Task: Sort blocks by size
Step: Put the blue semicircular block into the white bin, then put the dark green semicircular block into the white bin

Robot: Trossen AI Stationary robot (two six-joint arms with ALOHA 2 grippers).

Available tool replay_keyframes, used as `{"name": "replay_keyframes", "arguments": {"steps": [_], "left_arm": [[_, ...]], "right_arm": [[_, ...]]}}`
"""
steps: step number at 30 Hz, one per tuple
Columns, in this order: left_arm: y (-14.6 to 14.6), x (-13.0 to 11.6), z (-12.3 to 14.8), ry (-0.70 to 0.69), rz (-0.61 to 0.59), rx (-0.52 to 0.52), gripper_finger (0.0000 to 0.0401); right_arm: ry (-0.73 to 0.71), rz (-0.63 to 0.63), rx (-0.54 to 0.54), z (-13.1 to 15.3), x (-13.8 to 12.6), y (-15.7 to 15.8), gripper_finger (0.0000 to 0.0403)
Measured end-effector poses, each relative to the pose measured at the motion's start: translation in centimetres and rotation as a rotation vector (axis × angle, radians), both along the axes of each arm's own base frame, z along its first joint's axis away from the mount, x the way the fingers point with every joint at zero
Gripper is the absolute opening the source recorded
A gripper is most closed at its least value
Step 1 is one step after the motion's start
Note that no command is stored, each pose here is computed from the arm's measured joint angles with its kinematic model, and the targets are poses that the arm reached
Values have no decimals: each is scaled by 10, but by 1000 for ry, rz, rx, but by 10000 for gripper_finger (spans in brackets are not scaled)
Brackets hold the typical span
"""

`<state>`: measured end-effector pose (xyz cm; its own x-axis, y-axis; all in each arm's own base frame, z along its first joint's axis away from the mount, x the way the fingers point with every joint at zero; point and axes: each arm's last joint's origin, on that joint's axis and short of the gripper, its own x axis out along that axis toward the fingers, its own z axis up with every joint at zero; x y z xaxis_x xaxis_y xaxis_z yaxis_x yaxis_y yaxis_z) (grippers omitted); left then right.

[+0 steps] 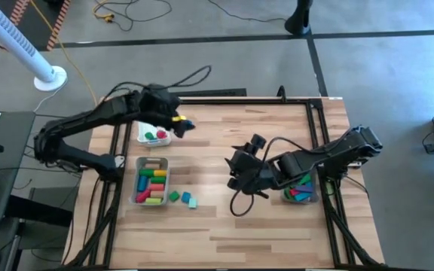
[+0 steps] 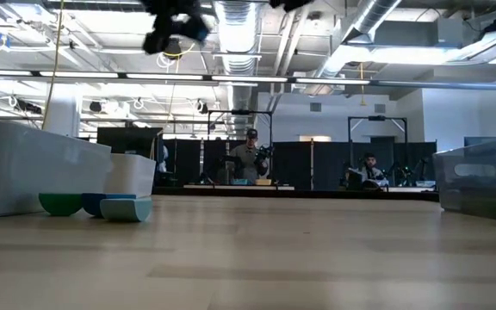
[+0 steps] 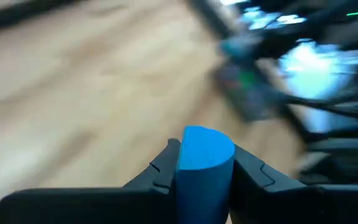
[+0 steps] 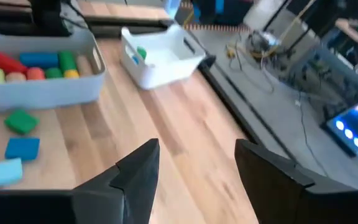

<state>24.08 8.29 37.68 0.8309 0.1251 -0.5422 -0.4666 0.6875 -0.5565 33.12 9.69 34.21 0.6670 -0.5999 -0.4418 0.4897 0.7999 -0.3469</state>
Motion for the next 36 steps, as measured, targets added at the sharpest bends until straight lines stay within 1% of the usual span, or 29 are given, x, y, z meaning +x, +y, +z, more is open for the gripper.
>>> {"name": "replay_keyframes", "arguments": {"steps": [5, 7, 10, 14, 17, 20, 23, 26, 30, 32, 34, 36], "left_arm": [[35, -31, -17, 286, 180, 116, 77], [48, -40, -26, 400, 249, 144, 77], [70, -56, -45, 535, 312, 119, 77], [95, -72, -73, 639, 371, 61, 77], [108, -80, -95, 690, 399, 2, 78], [117, -87, -114, 736, 399, -74, 99], [122, -88, -129, 776, 383, -111, 122], [124, -88, -140, 807, 372, -139, 134], [127, -87, -143, 808, 365, -133, 143], [127, -86, -141, 797, 363, -123, 146], [125, -85, -139, 772, 347, -118, 149], [121, -83, -134, 734, 319, -113, 150]], "right_arm": [[35, -27, 56, -8, -14, 13, 250], [48, -36, 74, -10, -20, 19, 250], [57, -47, 99, -13, -29, 27, 250], [59, -49, 123, -15, -38, 38, 250], [50, -49, 140, -17, -41, 43, 246], [47, -48, 148, -20, -44, 46, 241], [49, -47, 152, -24, -44, 47, 236], [72, -37, 178, -27, -44, 47, 232], [118, -5, 233, -42, -39, 44, 230], [134, 40, 278, -51, -35, 44, 230], [119, 95, 332, -60, -28, 45, 230], [107, 139, 362, -69, -23, 44, 230]]}}
